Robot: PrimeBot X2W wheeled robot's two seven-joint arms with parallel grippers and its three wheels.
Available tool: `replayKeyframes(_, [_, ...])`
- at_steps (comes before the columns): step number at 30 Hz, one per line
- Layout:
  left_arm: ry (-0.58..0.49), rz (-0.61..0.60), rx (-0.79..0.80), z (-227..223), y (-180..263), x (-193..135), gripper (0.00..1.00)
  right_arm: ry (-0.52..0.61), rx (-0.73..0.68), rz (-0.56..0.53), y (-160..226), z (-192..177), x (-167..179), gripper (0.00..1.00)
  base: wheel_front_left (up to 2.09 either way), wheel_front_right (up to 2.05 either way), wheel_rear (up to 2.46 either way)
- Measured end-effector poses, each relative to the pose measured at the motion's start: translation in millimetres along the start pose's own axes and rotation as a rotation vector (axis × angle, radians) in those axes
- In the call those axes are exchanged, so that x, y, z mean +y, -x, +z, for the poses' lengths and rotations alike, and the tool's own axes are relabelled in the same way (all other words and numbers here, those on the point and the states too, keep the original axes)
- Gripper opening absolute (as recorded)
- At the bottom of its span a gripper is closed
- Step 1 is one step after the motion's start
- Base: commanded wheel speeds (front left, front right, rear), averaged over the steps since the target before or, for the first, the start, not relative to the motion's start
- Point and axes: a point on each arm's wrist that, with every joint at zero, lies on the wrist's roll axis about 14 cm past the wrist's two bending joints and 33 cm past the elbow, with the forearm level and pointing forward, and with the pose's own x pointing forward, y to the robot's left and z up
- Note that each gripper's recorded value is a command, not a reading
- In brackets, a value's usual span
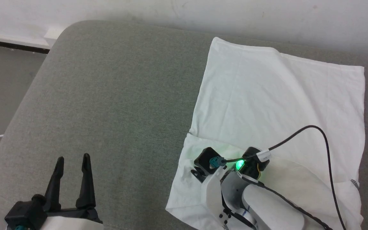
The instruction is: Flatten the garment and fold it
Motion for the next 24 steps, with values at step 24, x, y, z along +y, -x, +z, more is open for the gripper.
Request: replayKeyframes(24, [0.01, -0.125, -0.021, 3, -23, -38, 1.0, -0.156, -0.539, -0.64, 169, 81, -169, 1.0, 0.0, 0.0, 0.0])
